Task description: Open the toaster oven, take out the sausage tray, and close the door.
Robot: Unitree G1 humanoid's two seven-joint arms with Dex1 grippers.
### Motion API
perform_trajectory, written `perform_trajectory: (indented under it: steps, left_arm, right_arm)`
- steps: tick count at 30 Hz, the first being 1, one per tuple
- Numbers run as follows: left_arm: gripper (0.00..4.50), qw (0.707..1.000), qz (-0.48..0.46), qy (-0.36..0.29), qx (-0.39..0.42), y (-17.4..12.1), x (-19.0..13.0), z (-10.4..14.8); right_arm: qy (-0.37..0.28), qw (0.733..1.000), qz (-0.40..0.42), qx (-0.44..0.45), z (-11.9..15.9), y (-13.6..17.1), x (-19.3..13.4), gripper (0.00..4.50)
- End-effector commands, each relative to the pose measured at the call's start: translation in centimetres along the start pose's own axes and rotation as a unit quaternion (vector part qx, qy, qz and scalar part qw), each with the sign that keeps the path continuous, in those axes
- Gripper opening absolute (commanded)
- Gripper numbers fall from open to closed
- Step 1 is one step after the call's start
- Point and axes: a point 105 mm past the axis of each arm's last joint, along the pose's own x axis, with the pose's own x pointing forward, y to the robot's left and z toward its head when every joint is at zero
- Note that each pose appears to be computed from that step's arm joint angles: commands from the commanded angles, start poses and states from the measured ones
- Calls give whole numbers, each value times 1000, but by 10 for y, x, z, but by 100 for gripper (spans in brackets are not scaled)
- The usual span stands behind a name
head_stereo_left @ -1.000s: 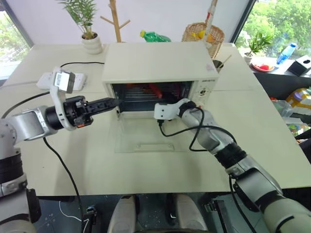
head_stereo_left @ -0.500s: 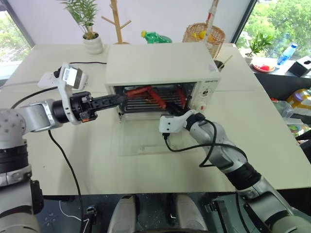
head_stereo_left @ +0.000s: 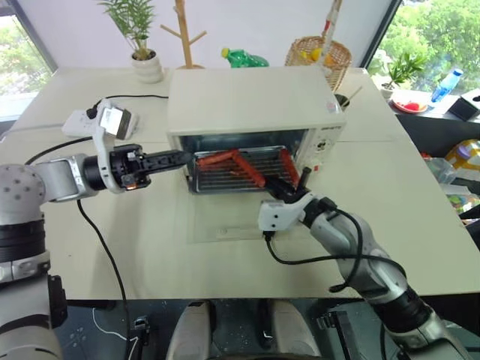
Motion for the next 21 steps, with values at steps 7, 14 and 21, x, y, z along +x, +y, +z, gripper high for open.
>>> perform_trajectory:
  steps: [7, 14, 21]
  left_arm:
    - [0, 1000, 6, -6, -6, -11, -18, -5]
    - [0, 999, 28, 3, -32, -13, -33, -22]
    - [181, 997, 43, -15, -58, -10, -45, -22]
  right_arm:
    - [-8, 1000, -1, -21, -8, 4, -25, 2]
    - [-16, 999, -8, -27, -15, 5, -42, 2]
    - [-21, 995, -66, -76, -18, -10, -54, 0]
